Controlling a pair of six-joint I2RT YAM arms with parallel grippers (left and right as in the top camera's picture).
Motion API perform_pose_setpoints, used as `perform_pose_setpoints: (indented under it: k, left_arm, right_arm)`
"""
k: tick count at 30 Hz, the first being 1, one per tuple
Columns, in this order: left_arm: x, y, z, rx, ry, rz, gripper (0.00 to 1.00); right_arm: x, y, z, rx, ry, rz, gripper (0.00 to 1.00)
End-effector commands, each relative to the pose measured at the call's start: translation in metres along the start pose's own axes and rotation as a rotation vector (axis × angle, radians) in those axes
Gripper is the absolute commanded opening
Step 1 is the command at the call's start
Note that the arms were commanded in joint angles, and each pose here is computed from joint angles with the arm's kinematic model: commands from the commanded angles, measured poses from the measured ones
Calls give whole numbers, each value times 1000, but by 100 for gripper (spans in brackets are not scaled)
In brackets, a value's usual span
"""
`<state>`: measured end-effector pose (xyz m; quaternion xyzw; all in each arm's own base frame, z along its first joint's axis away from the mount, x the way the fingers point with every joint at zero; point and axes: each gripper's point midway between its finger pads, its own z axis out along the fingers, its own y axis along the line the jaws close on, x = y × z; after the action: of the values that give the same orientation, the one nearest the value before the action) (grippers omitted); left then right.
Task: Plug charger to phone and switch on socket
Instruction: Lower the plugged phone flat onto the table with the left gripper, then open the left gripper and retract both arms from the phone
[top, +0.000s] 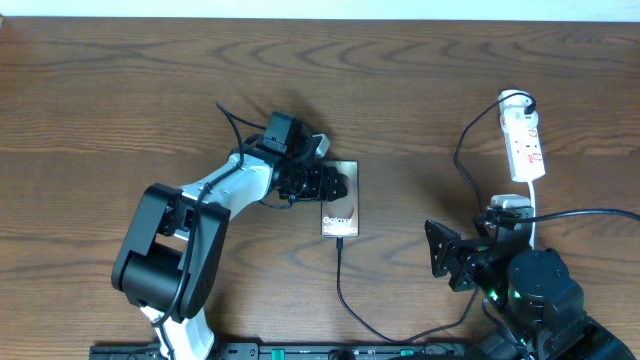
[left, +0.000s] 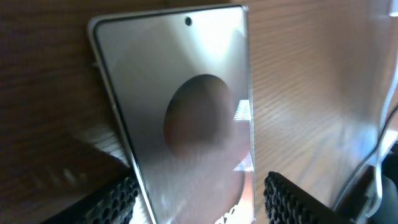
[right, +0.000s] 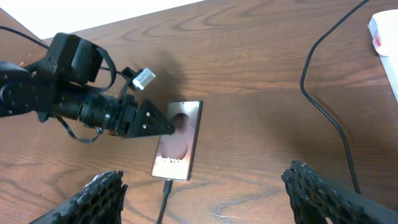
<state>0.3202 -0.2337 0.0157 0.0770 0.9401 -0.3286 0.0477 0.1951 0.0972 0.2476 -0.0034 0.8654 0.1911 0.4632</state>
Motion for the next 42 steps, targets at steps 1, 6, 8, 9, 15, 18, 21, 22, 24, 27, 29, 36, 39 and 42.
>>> perform_pose_setpoints:
  k: [1,6,8,9,15,18,21,22,24,27,29,36,39,42]
  left_arm:
    - [5,66,-4,-304,1,-50,70]
    - [-18,61,-59,-399,-91,-37,75]
    - [-27,49,-93,-412,-174,-21,76]
    - [-29,43,-108,-416,-211,-10,76]
    - [-24,3,-199,-485,-440,73,83]
    - [-9,-16,-235,-484,-524,100,83]
    - [11,-32,-264,-469,-592,127,83]
    - [19,-35,-275,-476,-621,132,84]
    - [33,-42,-295,-484,-681,143,84]
    - [53,-55,-320,-456,-785,176,84]
    - [69,-61,-335,-441,-858,194,84]
    - [120,-43,-352,-472,-988,164,85]
    - [127,-35,-346,-457,-1003,133,85]
    - [126,-19,-344,-502,-1022,56,98]
  right_arm:
    - [-7,-2,-4,11,-27,13,82]
    - [-8,-4,-4,23,-34,14,82]
    - [-9,-5,-4,30,-38,14,82]
    - [-9,-6,-4,34,-40,14,82]
    - [-10,-6,-4,37,-41,14,82]
    - [-10,-8,-5,49,-48,35,83]
    - [-11,-13,-5,73,-56,65,83]
    - [-11,-13,-5,75,-56,65,83]
    - [-12,-15,-5,83,-61,65,83]
    - [-12,-16,-5,89,-64,68,82]
    - [-13,-16,-5,91,-65,69,82]
    - [-14,-32,-7,176,-94,153,82]
    - [-13,-38,-9,206,-99,176,82]
    - [-15,-47,-17,254,-108,201,80]
